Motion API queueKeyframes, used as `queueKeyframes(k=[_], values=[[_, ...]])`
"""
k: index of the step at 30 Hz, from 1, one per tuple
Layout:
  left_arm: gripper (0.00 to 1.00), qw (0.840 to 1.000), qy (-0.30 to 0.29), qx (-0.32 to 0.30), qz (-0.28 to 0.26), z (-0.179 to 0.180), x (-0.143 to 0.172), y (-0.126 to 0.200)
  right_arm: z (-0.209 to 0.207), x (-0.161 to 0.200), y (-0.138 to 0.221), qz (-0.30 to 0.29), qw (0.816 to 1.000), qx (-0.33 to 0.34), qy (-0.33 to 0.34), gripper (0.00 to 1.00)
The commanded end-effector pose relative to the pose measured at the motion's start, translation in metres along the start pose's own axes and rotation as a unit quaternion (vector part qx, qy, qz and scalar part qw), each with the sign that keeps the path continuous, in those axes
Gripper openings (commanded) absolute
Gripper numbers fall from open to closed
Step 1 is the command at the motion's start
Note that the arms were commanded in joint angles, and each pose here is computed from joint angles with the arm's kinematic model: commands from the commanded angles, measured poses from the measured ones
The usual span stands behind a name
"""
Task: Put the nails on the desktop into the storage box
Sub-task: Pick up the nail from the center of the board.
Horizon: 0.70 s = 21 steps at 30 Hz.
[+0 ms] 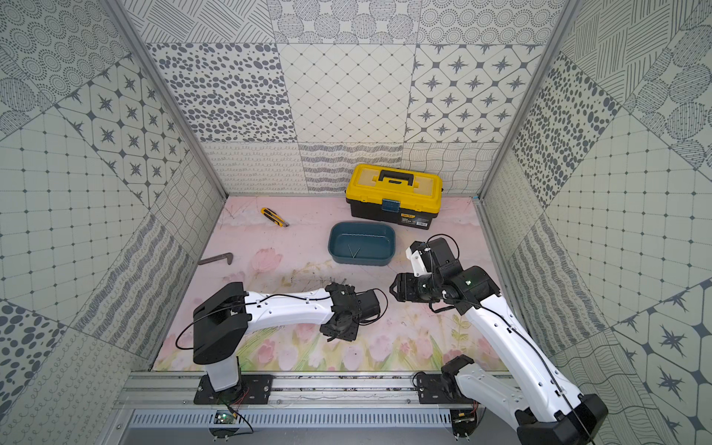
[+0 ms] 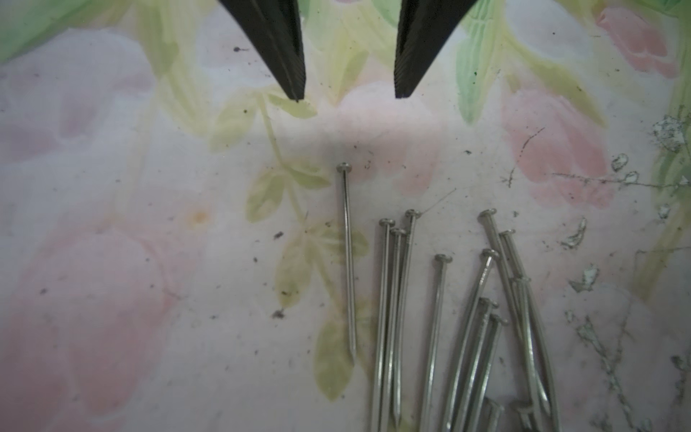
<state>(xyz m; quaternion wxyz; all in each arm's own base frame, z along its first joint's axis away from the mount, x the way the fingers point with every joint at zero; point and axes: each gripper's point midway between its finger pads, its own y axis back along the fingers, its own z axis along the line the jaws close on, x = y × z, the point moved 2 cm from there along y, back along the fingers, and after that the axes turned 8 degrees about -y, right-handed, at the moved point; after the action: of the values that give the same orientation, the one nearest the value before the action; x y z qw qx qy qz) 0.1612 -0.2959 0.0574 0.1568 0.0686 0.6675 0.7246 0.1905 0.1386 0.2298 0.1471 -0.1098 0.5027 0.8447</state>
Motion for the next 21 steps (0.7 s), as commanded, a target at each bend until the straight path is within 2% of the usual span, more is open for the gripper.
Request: queueKeyframes(k=[1,14,21], values=[[0.43,1.000,0.011,-0.001,-0.016,-0.004,-0.011,-0.010,-0.001,-0.003,0.009,-0.015,1.000,0.004,0.009,0.65],[0.40,1.000,0.015,0.016,-0.001,0.007,-0.020,-0.031,-0.002,-0.003,0.013,-0.021,1.000,0.005,0.000,0.65],[0.37,1.000,-0.010,0.022,0.008,-0.005,-0.029,-0.039,-0.002,-0.004,0.013,-0.024,1.000,0.005,-0.004,0.65]])
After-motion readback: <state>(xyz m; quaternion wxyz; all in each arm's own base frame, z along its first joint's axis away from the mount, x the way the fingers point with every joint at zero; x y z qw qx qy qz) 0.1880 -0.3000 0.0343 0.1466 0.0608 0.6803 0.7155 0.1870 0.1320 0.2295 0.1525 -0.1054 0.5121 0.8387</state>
